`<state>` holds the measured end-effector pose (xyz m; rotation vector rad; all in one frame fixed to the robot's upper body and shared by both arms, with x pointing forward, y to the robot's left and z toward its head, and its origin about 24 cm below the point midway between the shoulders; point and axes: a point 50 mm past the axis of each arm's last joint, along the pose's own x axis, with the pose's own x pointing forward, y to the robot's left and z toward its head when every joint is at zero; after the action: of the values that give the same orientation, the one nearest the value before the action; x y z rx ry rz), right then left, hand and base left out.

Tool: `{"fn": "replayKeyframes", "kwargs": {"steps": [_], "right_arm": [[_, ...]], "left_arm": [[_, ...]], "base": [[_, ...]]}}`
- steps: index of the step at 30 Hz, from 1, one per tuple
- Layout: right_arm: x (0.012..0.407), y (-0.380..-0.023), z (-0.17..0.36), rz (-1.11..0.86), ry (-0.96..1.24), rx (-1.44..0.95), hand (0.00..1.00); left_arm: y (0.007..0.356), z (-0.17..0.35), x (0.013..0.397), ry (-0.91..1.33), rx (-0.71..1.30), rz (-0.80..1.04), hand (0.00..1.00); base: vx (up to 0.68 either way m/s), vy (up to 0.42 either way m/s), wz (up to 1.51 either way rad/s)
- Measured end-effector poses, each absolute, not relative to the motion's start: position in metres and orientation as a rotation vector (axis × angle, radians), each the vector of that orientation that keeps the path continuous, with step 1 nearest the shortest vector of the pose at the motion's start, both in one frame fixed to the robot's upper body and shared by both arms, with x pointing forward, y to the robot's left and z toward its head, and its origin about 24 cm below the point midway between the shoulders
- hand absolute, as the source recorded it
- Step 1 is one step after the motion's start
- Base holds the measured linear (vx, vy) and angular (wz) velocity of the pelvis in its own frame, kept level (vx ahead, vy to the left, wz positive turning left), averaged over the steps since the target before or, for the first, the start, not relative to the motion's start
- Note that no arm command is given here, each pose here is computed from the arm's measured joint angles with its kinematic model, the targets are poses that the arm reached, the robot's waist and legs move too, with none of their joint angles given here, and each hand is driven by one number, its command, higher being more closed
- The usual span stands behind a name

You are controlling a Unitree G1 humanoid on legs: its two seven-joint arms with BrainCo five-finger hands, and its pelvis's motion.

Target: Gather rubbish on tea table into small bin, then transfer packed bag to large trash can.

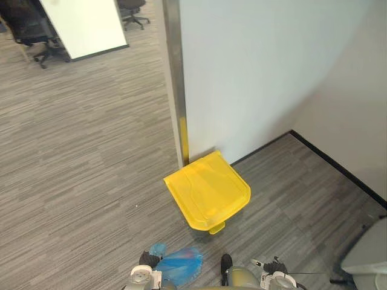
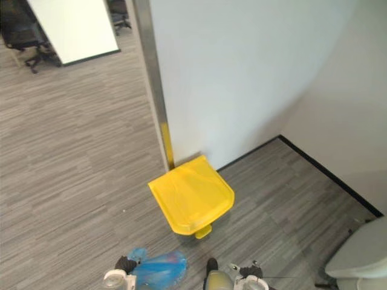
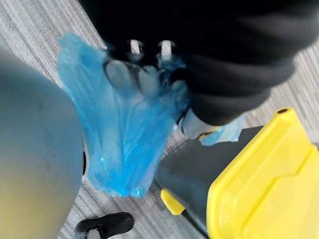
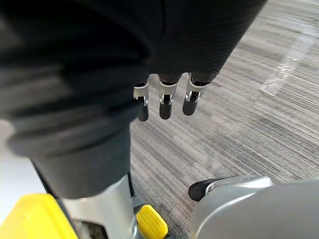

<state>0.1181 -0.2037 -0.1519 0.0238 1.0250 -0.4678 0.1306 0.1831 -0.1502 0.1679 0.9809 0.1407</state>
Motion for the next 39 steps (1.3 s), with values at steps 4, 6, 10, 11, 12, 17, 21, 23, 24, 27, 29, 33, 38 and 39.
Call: {"fn": "replayKeyframes", "kwargs": {"steps": [4, 6, 10, 11, 12, 17, 21, 23, 24, 27, 29, 33, 38, 39], "right_arm": [[0.115, -0.202, -0.153, -0.46, 1.031, 0.022, 0.0], [0.115, -0.204, -0.152, -0.464, 1.022, 0.018, 0.0], [0.111, -0.209, -0.153, -0.467, 1.039, 0.0, 0.0], [0.11, -0.212, -0.153, -0.467, 1.052, -0.009, 0.0], [0.109, -0.212, -0.154, -0.465, 1.059, -0.013, 0.0], [0.111, -0.212, -0.155, -0.461, 1.07, -0.014, 0.0], [0.113, -0.213, -0.154, -0.466, 1.064, -0.011, 0.0], [0.114, -0.213, -0.154, -0.468, 1.062, -0.008, 0.0], [0.113, -0.213, -0.154, -0.47, 1.064, -0.007, 0.0], [0.112, -0.214, -0.155, -0.488, 1.067, 0.009, 0.0], [0.109, -0.215, -0.155, -0.494, 1.074, 0.009, 0.0], [0.108, -0.215, -0.155, -0.494, 1.074, 0.009, 0.0], [0.107, -0.215, -0.155, -0.494, 1.075, 0.009, 0.0], [0.107, -0.215, -0.155, -0.494, 1.076, 0.008, 0.0]], "left_arm": [[0.183, -0.15, 0.131, 0.977, 0.166, 0.142, 1.0], [0.18, -0.149, 0.133, 0.97, 0.16, 0.139, 1.0], [0.181, -0.149, 0.132, 0.969, 0.156, 0.157, 1.0], [0.181, -0.15, 0.13, 0.974, 0.16, 0.165, 1.0], [0.182, -0.15, 0.13, 0.973, 0.162, 0.168, 1.0], [0.186, -0.149, 0.131, 0.968, 0.162, 0.191, 1.0], [0.18, -0.149, 0.13, 0.972, 0.158, 0.18, 1.0], [0.18, -0.15, 0.13, 0.973, 0.156, 0.18, 1.0], [0.18, -0.15, 0.129, 0.977, 0.156, 0.178, 1.0], [0.181, -0.152, 0.125, 0.995, 0.156, 0.178, 1.0], [0.181, -0.153, 0.123, 1.001, 0.154, 0.179, 1.0], [0.182, -0.153, 0.121, 1.007, 0.145, 0.178, 1.0], [0.182, -0.154, 0.121, 1.009, 0.145, 0.176, 1.0], [0.182, -0.154, 0.121, 1.009, 0.145, 0.177, 1.0]], "base": [[0.09, 0.037, 0.27], [0.11, 0.033, 0.41], [0.1, 0.02, 0.25], [0.12, -0.013, 0.21], [0.07, -0.016, 0.2], [0.02, -0.036, 0.18], [-0.04, -0.049, -0.02], [-0.08, -0.043, -0.07], [-0.08, -0.029, -0.13], [-0.07, -0.014, -0.12], [-0.08, 0.017, -0.24], [-0.05, 0.023, -0.19], [0.04, 0.022, -0.15], [0.1, 0.033, -0.16]]}}
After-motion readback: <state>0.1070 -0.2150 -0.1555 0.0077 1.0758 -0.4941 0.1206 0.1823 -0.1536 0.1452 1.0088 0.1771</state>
